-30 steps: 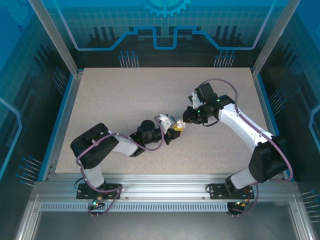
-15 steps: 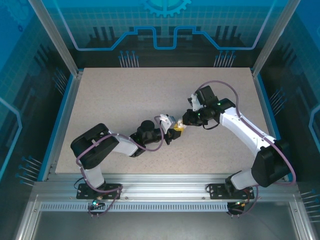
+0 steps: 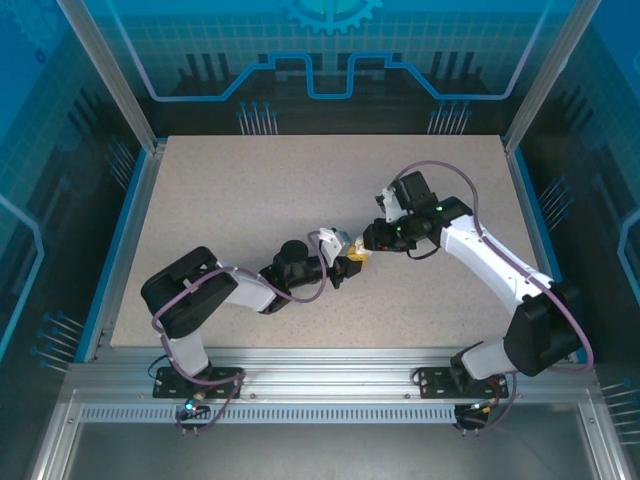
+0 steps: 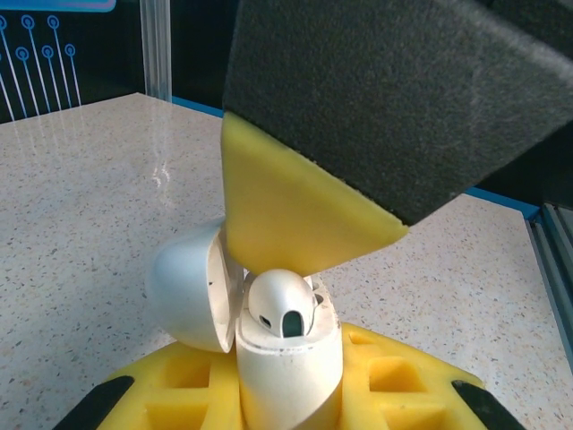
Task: Insert wireless bluetooth earbuds into charging case
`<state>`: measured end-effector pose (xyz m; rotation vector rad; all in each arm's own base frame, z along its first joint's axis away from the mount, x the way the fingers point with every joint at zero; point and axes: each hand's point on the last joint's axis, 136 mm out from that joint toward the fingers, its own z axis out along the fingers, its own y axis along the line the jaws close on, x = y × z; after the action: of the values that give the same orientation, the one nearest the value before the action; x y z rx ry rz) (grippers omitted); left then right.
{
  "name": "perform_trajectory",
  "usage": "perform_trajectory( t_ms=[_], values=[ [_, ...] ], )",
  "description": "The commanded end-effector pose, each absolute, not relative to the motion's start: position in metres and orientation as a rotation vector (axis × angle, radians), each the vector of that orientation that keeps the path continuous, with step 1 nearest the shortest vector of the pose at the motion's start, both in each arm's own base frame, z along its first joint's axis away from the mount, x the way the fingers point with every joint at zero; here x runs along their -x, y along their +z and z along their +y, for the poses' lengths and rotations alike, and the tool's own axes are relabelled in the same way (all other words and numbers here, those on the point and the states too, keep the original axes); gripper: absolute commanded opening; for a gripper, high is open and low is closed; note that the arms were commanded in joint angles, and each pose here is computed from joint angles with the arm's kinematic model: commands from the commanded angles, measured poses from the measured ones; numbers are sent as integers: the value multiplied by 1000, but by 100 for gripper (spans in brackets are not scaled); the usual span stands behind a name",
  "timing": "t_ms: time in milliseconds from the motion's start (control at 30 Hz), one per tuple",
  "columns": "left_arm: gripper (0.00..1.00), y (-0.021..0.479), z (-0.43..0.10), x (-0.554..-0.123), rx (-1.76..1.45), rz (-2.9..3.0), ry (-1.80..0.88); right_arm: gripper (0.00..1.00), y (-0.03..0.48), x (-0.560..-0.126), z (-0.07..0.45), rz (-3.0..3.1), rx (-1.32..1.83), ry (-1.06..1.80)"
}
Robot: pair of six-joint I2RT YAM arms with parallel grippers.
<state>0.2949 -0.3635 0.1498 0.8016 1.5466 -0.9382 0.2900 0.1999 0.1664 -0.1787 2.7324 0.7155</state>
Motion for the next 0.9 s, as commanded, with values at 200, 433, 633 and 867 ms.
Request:
perform_trajectory(
  t_ms=[200,433,633,867],
  values=[
    [12,178,-365,-294,-775,1456,-967,38,198,-281,212,2641,229,853],
    [12,179,-366,-293,-779,1452,-974,39,201,-279,209,2627,206,889],
    [12,182,-366,-290,-787,1440,-989,39,204,-281,198,2613,174,866],
    [12,198,-365,-282,-799,1408,-1013,41,229,-285,191,2443,235,881]
  ],
)
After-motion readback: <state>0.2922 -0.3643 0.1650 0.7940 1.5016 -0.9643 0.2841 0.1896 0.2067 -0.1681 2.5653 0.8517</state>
